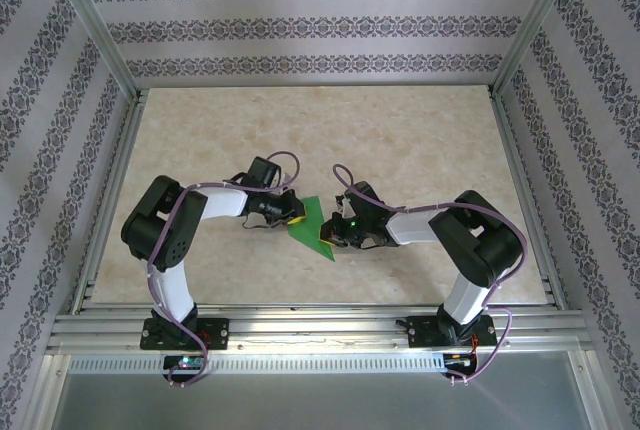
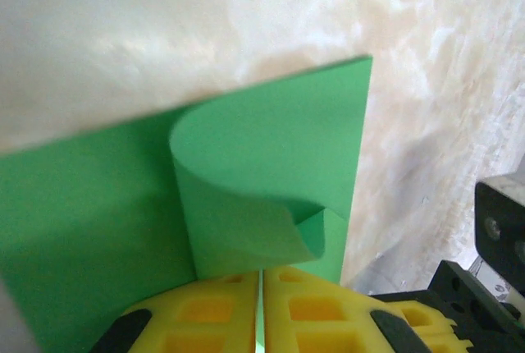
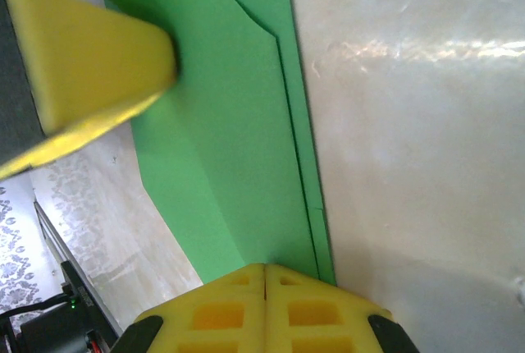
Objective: Fold a paper plane with a square sheet of paper (pick it up from the middle)
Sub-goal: Fourth fold the wing at the center of the table.
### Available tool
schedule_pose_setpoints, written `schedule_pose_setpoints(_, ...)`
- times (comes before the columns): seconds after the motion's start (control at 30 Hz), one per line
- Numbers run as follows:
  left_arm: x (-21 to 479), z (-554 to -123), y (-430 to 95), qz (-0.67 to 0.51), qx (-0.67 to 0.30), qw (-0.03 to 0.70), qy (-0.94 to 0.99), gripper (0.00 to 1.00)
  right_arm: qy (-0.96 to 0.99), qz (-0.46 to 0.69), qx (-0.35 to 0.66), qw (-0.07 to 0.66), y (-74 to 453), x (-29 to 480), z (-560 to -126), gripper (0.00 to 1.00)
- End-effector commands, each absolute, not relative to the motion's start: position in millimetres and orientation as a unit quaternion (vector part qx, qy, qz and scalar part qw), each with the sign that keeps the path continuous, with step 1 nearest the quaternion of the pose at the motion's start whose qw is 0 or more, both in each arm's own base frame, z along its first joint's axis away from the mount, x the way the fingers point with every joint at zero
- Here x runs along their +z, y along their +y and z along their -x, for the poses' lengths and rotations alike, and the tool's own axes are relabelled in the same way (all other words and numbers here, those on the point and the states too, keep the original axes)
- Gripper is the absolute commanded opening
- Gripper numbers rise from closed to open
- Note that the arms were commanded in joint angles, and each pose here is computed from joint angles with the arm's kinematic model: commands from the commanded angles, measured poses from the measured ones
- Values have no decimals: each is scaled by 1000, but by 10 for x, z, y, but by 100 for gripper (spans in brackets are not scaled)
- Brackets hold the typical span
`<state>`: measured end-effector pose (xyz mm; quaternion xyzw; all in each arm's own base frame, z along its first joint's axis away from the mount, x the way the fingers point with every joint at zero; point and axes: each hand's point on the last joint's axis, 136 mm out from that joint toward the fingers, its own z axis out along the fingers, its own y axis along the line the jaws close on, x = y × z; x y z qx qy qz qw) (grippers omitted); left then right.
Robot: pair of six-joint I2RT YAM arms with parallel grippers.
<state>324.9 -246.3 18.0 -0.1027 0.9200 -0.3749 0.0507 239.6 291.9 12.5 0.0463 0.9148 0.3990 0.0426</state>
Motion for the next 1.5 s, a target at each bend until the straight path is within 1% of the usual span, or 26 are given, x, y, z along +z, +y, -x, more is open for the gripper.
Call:
schedule_pose_setpoints(0.0,-12,-3377,-2127,129,-328,55,934,10,952,-79,295,-32,2484,-407,-1966,0)
schedule_pose_setpoints(0.33,40,-3647,-1806,146,-312,64,936,10,951,-75,298,-33,2498,-391,-1969,0)
schedule_pose_setpoints(0.47,233,-3707,-1857,138,-331,73,931,10,951,-73,300,-33,2509,-380,-1975,0)
schedule_pose_setpoints(0.63,573,-3708,-1968,131,-368,101,915,10,951,-73,300,-33,2513,-376,-1977,0)
schedule_pose_setpoints(0.7,682,-3663,-2081,117,-383,110,910,10,951,-73,300,-33,2511,-376,-1974,0)
schedule_pose_setpoints(0.8,735,-3560,-2301,94,-406,103,903,10,951,-74,299,-32,2504,-378,-1977,0)
schedule_pose_setpoints(0.9,623,-3458,-2472,84,-413,84,903,10,951,-74,298,-32,2499,-382,-1973,0)
schedule_pose_setpoints(1.03,459,-3421,-2576,94,-425,67,898,10,951,-75,298,-33,2501,-385,-1975,0)
schedule_pose_setpoints(1.2,223,-3445,-2381,103,-377,64,918,10,951,-73,299,-36,2510,-381,-1973,0)
schedule_pose_setpoints(1.37,46,-3566,-2125,129,-367,62,919,11,951,-71,300,-35,2508,-371,-1973,0)
schedule_pose_setpoints(1.47,50,-3645,-1991,139,-365,68,918,12,951,-71,299,-36,2498,-379,-1963,0)
